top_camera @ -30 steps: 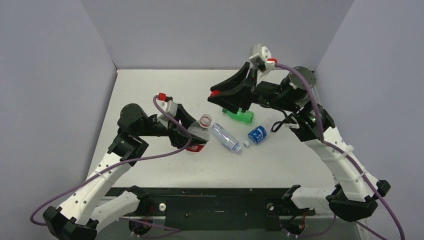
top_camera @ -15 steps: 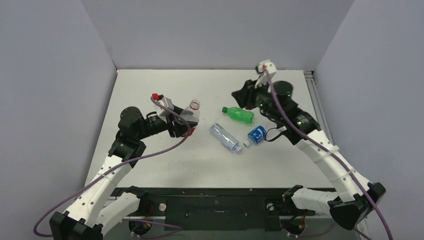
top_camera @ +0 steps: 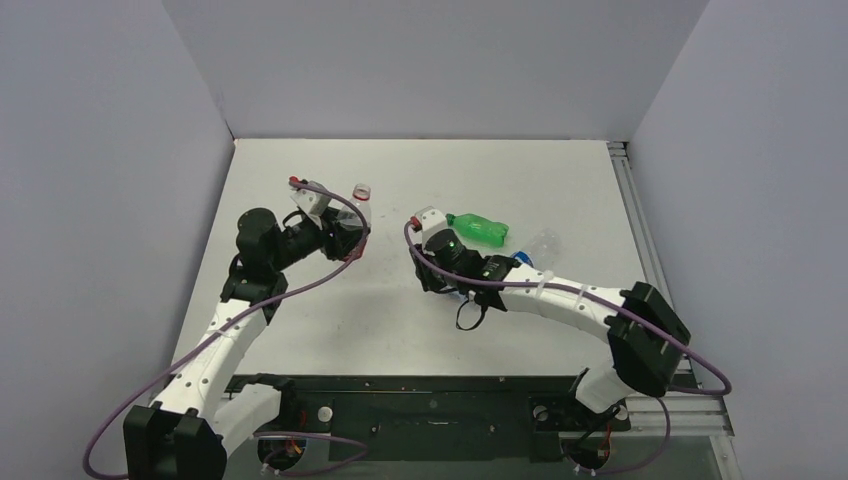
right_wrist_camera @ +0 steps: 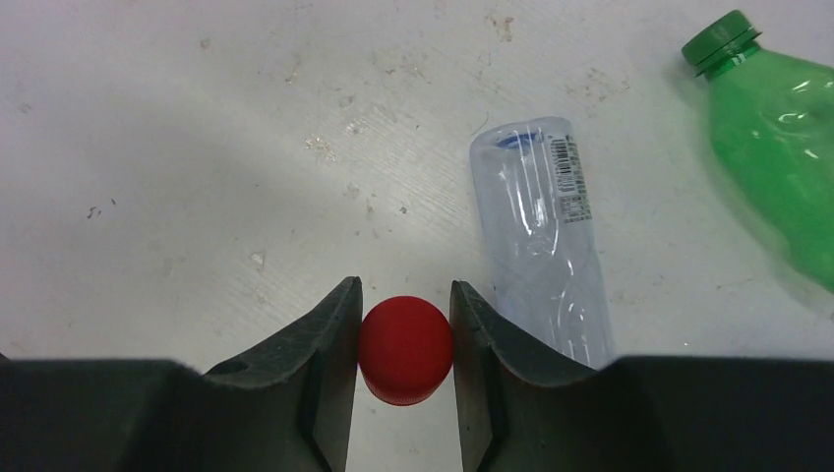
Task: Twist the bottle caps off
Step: Place the bottle cap at the center of the board.
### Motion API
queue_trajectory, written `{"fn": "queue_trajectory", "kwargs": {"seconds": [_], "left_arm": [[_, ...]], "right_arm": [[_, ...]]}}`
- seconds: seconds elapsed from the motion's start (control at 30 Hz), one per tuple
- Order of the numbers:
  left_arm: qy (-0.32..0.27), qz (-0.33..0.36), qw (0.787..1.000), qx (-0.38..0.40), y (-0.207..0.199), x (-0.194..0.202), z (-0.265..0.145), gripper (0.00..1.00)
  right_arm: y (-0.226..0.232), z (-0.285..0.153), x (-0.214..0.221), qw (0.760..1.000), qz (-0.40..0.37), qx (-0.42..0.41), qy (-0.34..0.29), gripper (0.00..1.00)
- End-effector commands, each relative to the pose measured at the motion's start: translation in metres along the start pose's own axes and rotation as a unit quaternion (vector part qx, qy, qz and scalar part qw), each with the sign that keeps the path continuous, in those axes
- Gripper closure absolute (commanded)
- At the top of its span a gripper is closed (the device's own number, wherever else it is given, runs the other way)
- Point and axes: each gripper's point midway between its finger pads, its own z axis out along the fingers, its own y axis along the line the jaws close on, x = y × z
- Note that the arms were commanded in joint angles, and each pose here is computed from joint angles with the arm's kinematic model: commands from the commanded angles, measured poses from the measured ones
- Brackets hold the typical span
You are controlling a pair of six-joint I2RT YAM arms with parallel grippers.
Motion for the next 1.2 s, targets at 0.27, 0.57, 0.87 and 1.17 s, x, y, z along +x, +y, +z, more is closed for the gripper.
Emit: {"fn": "queue_trajectory", "kwargs": {"seconds": [0.27,0.57,0.87,1.17], "left_arm": [[-0.027,0.003,1.000,-0.015,0.014,-0.011,0.004,1.00],[-0.020,0.006,1.000,0.001,0.010,-0.006,0.004,1.00],[-0.019,0.016,0.999,0.022,0.004,-0.003,0.005,1.00],[-0.015,0.028,0.999,0.041,-0.002,0.000,0.004,1.00]], "right_arm": [[-0.014,0.066,0.012,0.998,0.026,0.052,-0.006,1.00],[-0.064,0.066,0.035,0.991,0.045,0.122,0.009,1.00],[-0.049,0.064,0.069,0.993,0.019,0.113,0.040,0.98],[-0.036,0.064,0.084,0.994,0.014,0.098,0.047,0.72]]}}
